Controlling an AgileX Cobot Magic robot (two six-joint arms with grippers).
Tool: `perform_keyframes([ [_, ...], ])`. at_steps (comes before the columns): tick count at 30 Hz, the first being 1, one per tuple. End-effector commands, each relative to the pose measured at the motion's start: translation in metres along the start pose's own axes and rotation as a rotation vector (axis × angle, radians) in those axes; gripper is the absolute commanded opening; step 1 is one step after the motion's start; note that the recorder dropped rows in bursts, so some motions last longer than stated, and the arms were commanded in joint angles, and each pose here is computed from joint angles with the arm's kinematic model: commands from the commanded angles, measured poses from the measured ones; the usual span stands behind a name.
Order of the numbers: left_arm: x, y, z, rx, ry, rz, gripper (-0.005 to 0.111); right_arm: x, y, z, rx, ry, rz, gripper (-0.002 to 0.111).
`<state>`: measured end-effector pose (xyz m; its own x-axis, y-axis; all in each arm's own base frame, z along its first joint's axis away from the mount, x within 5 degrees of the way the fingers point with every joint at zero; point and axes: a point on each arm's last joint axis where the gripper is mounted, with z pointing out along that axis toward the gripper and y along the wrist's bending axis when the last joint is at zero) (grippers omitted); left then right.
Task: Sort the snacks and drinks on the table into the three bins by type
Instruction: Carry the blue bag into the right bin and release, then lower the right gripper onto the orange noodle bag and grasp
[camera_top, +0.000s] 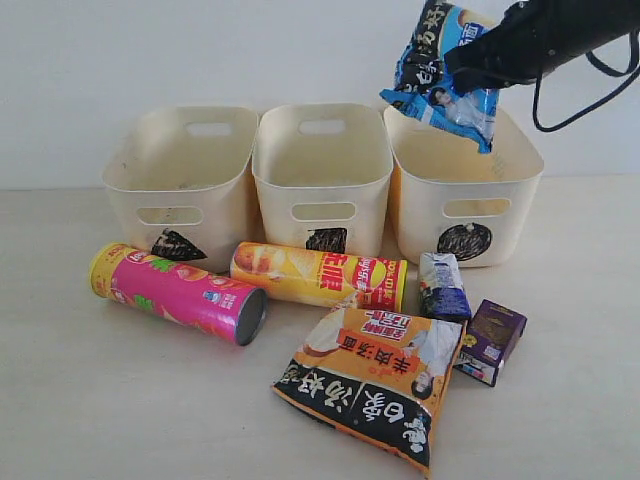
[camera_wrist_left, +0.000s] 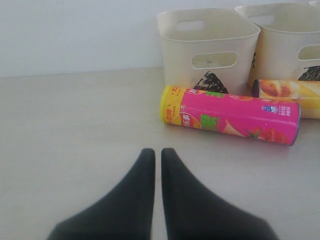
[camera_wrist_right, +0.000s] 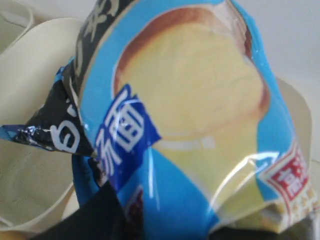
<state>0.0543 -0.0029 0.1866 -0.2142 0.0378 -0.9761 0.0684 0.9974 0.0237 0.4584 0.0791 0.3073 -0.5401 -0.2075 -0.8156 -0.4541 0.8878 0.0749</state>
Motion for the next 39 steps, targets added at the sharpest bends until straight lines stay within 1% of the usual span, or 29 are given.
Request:
perform_keyframes([
  [1,0.001,0.0,0.0,0.004,0.003,-0.018,0.004,0.005,-0.015,0.024,0.047,-0.027,0.027,0.0],
  [5,0.001,0.0,0.0,0.004,0.003,-0.018,0.004,0.015,-0.022,0.043,0.069,-0.012,0.036,0.001],
  [7,0.001,0.0,0.0,0.004,0.003,-0.018,0.004,0.02,-0.024,0.05,0.071,0.0,0.046,0.006],
  [8,0.001,0.0,0.0,0.004,0.003,-0.018,0.004,0.023,-0.025,0.054,0.071,0.007,0.049,0.011],
  [10,0.001,0.0,0.0,0.004,0.003,-0.018,0.004,0.027,-0.026,0.058,0.07,0.017,0.055,0.025],
  [12,0.001,0.0,0.0,0.004,0.003,-0.018,0.004,0.027,-0.026,0.058,0.072,0.015,0.055,0.041],
  [13,0.001,0.0,0.0,0.004,0.003,-0.018,0.004,0.027,-0.027,0.058,0.075,0.011,0.055,0.052],
  [16,0.001,0.0,0.0,0.004,0.003,-0.018,0.004,0.026,-0.027,0.058,0.082,0.002,0.055,0.075],
  [17,0.001,0.0,0.0,0.004,0.003,-0.018,0.004,0.026,-0.027,0.058,0.082,0.002,0.057,0.079],
  [18,0.001,0.0,0.0,0.004,0.003,-0.018,0.004,0.026,-0.027,0.058,0.082,0.002,0.061,0.082],
  [22,0.001,0.0,0.0,0.004,0.003,-0.018,0.004,0.022,-0.027,0.053,0.091,-0.004,0.049,0.079],
  [28,0.001,0.0,0.0,0.004,0.003,-0.018,0.004,0.004,-0.025,0.013,0.187,0.041,0.023,0.078],
  [31,0.001,0.0,0.0,0.004,0.003,-0.018,0.004,0.0,-0.015,-0.008,0.145,0.11,0.039,0.078],
  [32,0.001,0.0,0.0,0.004,0.003,-0.018,0.004,-0.002,-0.012,-0.015,0.137,0.128,0.051,0.075],
  [34,0.001,0.0,0.0,0.004,0.003,-0.018,0.004,-0.002,-0.008,-0.026,0.132,0.173,0.078,0.065],
  [35,0.001,0.0,0.0,0.004,0.003,-0.018,0.004,0.0,-0.003,-0.035,0.107,0.231,0.109,0.053],
  [39,0.001,0.0,0.0,0.004,0.003,-0.018,0.004,0.007,0.005,-0.046,0.063,0.315,0.125,0.053],
])
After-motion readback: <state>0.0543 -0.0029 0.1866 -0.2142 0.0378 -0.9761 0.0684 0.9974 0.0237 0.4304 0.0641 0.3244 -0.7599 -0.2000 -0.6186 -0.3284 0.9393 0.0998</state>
